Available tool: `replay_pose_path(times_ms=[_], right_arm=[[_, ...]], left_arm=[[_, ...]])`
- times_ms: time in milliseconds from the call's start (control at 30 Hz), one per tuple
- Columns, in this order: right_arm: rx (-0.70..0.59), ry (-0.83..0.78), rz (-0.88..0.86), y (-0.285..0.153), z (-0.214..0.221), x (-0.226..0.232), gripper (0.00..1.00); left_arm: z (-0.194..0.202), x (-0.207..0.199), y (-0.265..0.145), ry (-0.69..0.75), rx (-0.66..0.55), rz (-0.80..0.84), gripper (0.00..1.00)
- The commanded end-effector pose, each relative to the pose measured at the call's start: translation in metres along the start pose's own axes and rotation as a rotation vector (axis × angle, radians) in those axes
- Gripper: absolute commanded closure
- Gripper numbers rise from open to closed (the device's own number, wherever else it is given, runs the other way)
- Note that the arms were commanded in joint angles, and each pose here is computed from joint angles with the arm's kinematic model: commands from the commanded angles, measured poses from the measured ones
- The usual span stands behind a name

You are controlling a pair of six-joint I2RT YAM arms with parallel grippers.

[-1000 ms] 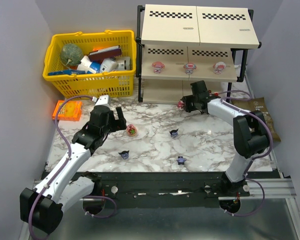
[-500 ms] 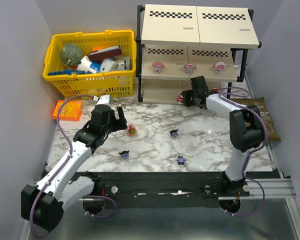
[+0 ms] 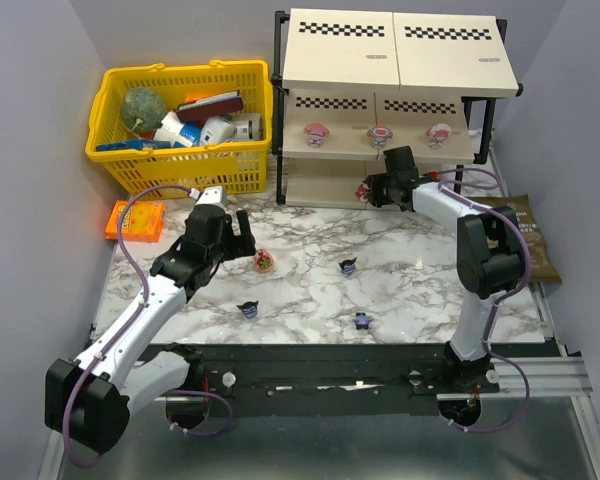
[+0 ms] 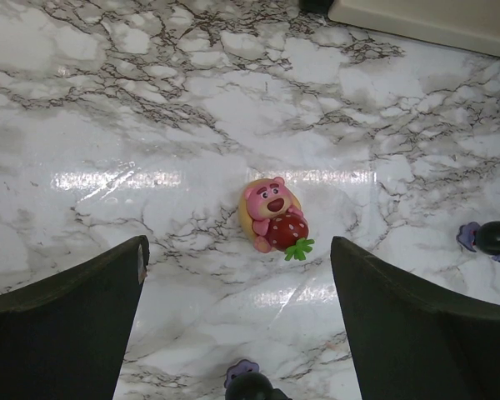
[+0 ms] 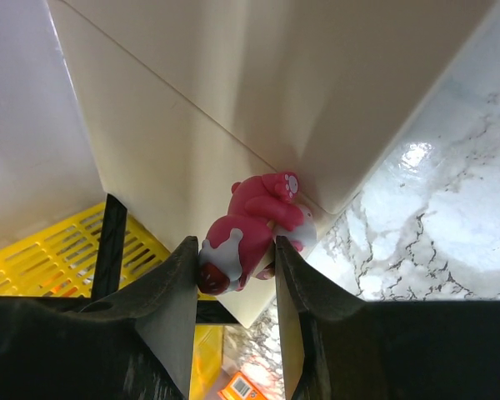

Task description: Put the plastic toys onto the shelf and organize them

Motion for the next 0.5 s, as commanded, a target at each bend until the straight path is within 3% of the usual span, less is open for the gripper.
replay_pose_path(times_ms=[0,167,467], right_arm=[[-0.033,-0.015,-0.005,0.0110,-0.0061,0.0051,0.59],[-0.024,-0.023,0.000,0.0130,-0.0057,0.0049,0.49],[-0.013,-0.013,-0.001,0.0144,-0.0056,0.0069,0.43]], left_arm=[[-0.0133,-0.0010,0.0004,0.006,-0.039,-0.001,0.01],[-0.0148,-0.0012,0.0024,0.013,-0.032,-0.006,0.01],[-0.0147,-0.0013,0.0037,0.016,-0.023,-0.008,0.01]])
Point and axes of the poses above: each gripper's point midway between its finger pads, its own y axis out along the fingers, its own x axis along the line the jaws close on, z = x × y, the point moved 10 cm from there along -y, back along the fingers, and after that the axes turned 10 degrees about y, right-handed, at the moved point
